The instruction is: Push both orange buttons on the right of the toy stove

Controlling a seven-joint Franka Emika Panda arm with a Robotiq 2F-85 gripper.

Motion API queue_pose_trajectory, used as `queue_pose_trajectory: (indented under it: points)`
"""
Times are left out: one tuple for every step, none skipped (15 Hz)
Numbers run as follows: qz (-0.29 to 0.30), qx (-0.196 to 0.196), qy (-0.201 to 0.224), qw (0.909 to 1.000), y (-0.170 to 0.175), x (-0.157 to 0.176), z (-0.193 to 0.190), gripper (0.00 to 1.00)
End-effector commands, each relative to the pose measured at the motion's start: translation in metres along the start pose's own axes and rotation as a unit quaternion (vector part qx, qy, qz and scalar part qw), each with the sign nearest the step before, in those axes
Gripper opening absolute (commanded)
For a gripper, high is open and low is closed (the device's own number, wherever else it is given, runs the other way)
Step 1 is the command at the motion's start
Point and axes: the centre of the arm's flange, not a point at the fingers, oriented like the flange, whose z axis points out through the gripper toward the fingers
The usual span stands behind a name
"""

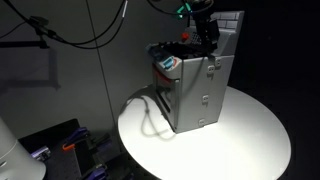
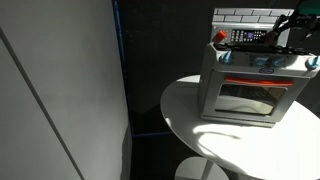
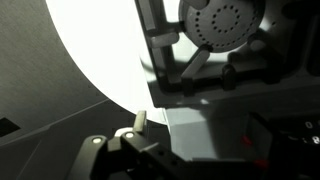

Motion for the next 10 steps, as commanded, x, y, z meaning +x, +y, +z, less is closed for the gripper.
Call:
queue_pose_trajectory:
  points:
    - [0.000, -0.001, -0.005, 1.0000, -0.0023, 0.0015, -0.0004, 1.00]
    - [0.000, -0.001, -0.006, 1.0000, -0.0023, 0.0017, 0.0006, 1.00]
    - [0.000, -0.002, -0.006, 1.0000, -0.0023, 0.0019, 0.0014, 1.00]
    - [0.001, -0.003, -0.006, 1.0000, -0.0024, 0.0023, 0.0025, 1.00]
    - [0.001, -0.003, -0.006, 1.0000, -0.0026, 0.0026, 0.0035, 1.00]
    - [0.001, -0.003, -0.007, 1.0000, -0.0029, 0.0029, 0.0045, 1.00]
    - [0.001, -0.004, -0.006, 1.0000, -0.0032, 0.0033, 0.0054, 1.00]
    - [0.001, -0.004, -0.006, 1.0000, -0.0037, 0.0040, 0.0061, 1.00]
    - [0.001, -0.004, -0.006, 1.0000, -0.0040, 0.0045, 0.0067, 1.00]
    - [0.001, -0.003, -0.005, 1.0000, -0.0045, 0.0053, 0.0066, 1.00]
